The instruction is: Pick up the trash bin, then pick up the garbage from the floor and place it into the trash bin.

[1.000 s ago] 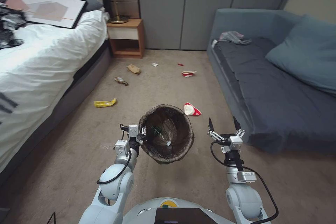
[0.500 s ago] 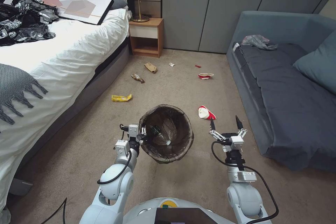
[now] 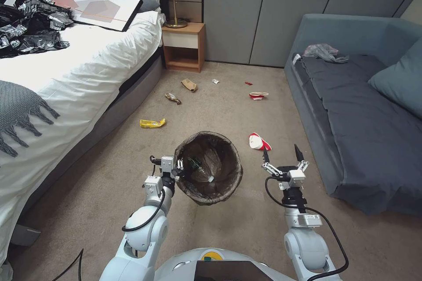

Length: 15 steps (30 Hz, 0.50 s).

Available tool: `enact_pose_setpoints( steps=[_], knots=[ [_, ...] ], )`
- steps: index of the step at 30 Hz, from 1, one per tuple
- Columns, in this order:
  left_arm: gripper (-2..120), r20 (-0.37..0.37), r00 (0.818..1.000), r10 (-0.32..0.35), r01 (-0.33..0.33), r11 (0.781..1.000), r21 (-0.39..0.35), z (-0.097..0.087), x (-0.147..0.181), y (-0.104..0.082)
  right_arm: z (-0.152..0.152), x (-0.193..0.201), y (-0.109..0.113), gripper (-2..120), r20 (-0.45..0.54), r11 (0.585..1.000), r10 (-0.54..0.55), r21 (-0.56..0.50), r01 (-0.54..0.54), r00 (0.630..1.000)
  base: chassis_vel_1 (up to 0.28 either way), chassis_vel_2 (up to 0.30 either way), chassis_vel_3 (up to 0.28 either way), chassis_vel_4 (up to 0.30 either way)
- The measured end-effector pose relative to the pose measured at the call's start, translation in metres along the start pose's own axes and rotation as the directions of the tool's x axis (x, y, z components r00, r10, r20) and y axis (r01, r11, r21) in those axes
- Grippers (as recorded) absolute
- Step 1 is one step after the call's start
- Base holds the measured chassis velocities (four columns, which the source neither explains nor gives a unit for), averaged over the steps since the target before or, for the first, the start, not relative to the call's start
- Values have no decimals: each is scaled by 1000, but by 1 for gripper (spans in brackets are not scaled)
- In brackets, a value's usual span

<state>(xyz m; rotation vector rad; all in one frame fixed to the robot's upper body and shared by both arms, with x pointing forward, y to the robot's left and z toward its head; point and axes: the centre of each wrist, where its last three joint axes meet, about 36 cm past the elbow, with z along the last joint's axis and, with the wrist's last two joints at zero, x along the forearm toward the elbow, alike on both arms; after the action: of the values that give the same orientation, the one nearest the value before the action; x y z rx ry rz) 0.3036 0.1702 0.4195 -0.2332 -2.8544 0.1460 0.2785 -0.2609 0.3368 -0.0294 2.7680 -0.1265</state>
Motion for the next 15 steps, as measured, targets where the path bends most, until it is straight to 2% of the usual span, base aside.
enact_pose_setpoints(
  steps=[6, 15],
  knots=[
    [2, 4, 1000, -1, 1, 1000, -5, 0, 0, 0, 1, 0, 0, 100, -2, 1000, 0, -1, 0, 1000, -92, 85, 97, -74],
    [2, 0, 1000, -9, 9, 1000, -11, 2, -2, 1, 4, 2, -1, 100, -7, 1000, -5, -1, 5, 1000, -214, 208, 214, -205]
  ],
)
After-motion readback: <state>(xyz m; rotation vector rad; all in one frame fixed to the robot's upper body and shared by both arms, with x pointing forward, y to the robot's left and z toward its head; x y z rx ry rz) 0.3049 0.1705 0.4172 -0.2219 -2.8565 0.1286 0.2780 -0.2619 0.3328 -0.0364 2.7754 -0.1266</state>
